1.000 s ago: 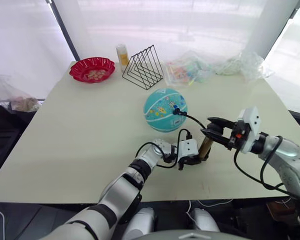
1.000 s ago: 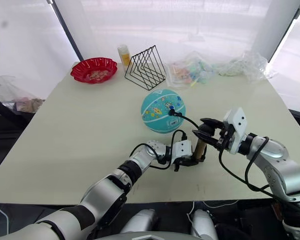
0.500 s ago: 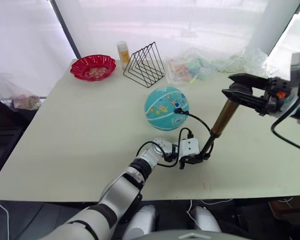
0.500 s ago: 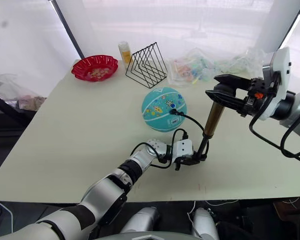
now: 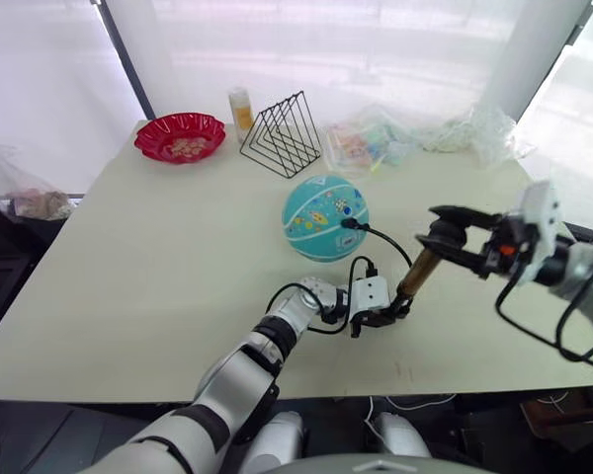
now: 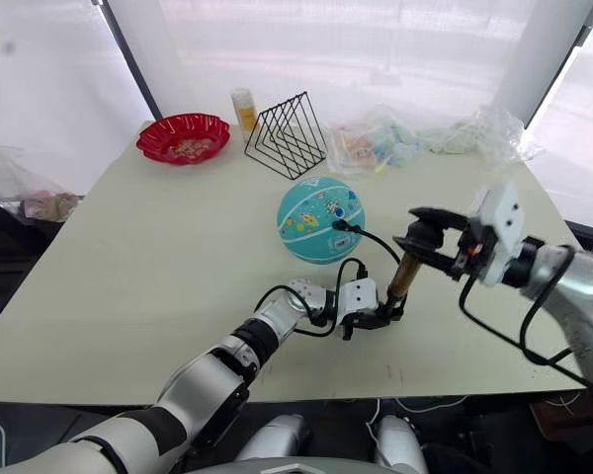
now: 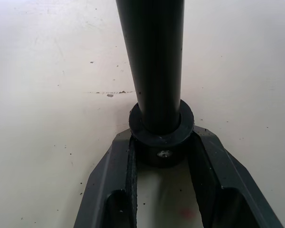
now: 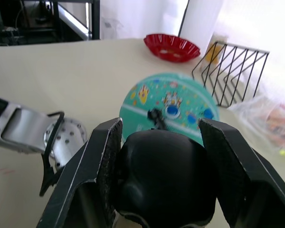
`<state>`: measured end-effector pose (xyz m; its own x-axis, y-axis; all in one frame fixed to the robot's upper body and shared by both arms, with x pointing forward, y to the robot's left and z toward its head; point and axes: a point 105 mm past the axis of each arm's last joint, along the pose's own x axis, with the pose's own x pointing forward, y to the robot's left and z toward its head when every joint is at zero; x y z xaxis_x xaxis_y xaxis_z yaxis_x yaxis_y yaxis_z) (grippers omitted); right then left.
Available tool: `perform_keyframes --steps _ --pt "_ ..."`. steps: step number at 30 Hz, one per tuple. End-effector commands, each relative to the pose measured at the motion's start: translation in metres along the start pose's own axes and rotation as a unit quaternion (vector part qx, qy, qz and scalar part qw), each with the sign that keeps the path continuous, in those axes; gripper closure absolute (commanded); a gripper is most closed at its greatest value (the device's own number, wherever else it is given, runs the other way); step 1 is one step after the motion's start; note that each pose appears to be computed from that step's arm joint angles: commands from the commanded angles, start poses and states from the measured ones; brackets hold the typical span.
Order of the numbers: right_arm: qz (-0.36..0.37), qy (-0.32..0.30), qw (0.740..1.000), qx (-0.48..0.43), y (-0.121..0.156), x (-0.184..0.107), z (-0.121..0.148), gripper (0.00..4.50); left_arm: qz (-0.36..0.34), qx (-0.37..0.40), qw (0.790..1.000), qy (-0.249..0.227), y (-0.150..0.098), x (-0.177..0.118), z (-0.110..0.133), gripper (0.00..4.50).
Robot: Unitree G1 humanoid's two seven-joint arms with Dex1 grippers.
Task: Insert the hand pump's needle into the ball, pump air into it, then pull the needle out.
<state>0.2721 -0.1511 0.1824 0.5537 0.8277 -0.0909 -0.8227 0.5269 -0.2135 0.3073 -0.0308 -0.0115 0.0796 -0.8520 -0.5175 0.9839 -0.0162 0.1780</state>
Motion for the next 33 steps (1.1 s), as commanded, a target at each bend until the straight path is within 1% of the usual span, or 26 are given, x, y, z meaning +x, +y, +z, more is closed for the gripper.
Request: perform_keyframes --steps 1,7,10,11,13,16,20,22,25,26,29,31,33 --pt "-0.008 0.084 0.996 0.039 0.007 -0.001 -0.058 2.40 -0.078 -0.071 0.982 0.154 -0.054 -0.009 -0.085 3.39" --pt "-0.019 0.070 0.997 0.036 0.006 0.001 -0.059 2.40 -0.078 -0.071 0.982 0.155 -0.054 -0.009 -0.085 3.39" --pt "-0.046 -0.033 0.998 -0.004 -0.022 -0.005 0.010 2.40 -0.080 -0.071 0.982 0.154 -0.055 -0.009 -0.085 3.39" --pt "-0.051 -0.056 0.997 -0.014 -0.027 -0.008 0.027 2.40 -0.080 -0.070 0.982 0.154 -0.055 -0.008 -0.085 3.39" --pt "-0.054 -0.074 0.996 -0.016 -0.031 -0.013 0.042 2.40 -0.081 -0.070 0.982 0.154 -0.055 -0.008 -0.085 3.39" --pt "-0.060 -0.109 0.992 -0.028 -0.038 -0.023 0.076 2.40 -0.079 -0.070 0.982 0.154 -0.055 -0.008 -0.085 3.39" --pt "-0.066 -0.127 0.989 -0.040 -0.043 -0.037 0.105 2.40 -0.081 -0.069 0.982 0.156 -0.056 -0.009 -0.086 3.39" --pt "-0.072 -0.146 0.985 -0.048 -0.045 -0.045 0.124 2.40 -0.082 -0.068 0.982 0.157 -0.056 -0.010 -0.087 3.39" --pt "-0.078 -0.174 0.981 -0.047 -0.046 -0.050 0.142 2.40 -0.082 -0.067 0.982 0.157 -0.056 -0.010 -0.087 3.39" --pt "-0.082 -0.178 0.980 -0.045 -0.048 -0.050 0.143 2.40 -0.083 -0.067 0.982 0.156 -0.056 -0.010 -0.086 3.39" --pt "-0.074 -0.145 0.986 -0.028 -0.044 -0.041 0.120 2.40 -0.083 -0.066 0.982 0.156 -0.056 -0.009 -0.086 3.39" --pt "-0.069 -0.124 0.990 -0.005 -0.041 -0.034 0.102 2.40 -0.084 -0.066 0.982 0.155 -0.056 -0.009 -0.086 3.39" --pt "-0.057 -0.101 0.993 0.036 -0.032 -0.023 0.073 2.40 -0.084 -0.066 0.982 0.155 -0.056 -0.009 -0.086 3.39"
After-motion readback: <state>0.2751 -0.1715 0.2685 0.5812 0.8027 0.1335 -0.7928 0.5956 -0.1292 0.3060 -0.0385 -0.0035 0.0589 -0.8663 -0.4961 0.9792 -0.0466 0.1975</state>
